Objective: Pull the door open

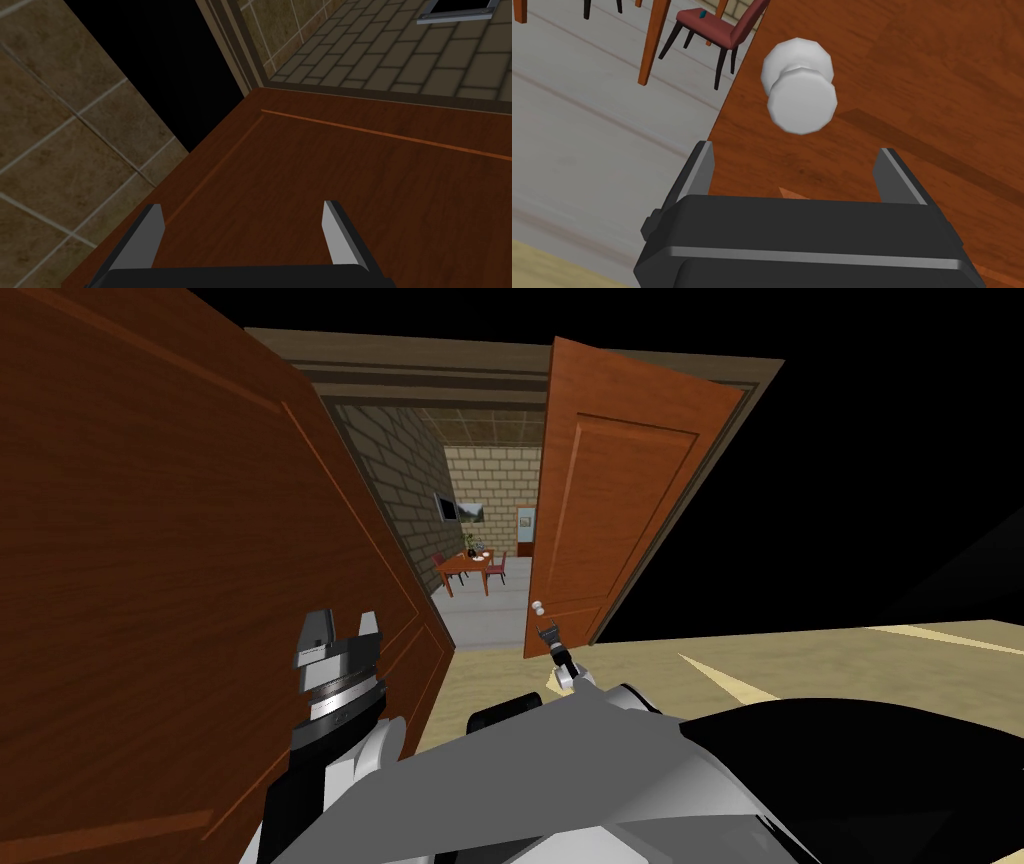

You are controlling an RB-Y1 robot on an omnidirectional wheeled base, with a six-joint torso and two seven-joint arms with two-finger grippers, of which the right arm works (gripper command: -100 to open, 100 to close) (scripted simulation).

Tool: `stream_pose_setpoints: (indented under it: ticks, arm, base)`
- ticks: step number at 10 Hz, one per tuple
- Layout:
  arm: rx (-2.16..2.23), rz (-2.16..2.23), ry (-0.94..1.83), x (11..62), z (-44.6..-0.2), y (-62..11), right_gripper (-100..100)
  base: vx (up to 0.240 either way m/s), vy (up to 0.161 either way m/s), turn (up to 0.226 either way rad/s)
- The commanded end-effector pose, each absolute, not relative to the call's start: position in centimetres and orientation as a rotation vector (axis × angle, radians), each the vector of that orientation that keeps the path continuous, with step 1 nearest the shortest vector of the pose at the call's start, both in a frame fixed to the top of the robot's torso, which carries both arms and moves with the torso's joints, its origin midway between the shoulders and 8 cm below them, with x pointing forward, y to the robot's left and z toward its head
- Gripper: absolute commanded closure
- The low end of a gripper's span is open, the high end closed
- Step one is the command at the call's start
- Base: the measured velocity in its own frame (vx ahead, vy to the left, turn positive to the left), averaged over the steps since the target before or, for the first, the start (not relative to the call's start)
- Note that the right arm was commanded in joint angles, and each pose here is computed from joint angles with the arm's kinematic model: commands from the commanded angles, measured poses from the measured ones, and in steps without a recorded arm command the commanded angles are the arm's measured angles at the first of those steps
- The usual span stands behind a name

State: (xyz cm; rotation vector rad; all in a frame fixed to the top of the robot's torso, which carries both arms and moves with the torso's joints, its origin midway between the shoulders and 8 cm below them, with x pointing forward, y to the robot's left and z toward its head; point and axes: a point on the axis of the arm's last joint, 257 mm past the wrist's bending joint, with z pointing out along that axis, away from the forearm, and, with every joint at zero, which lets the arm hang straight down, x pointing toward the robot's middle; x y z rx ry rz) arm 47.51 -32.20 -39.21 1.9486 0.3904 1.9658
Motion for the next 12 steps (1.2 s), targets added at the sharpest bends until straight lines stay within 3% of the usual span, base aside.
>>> stream_pose_setpoints:
  ticks: [1, 12]
  arm:
    - [1.967, 1.984, 0.358, 47.6, -39.2, -32.2, -100]
    - [2.157, 2.159, -0.023, 49.1, -39.2, -31.5, -100]
  base:
    - [-0.045, -0.027, 0.016]
    - [-0.054, -0.026, 0.025]
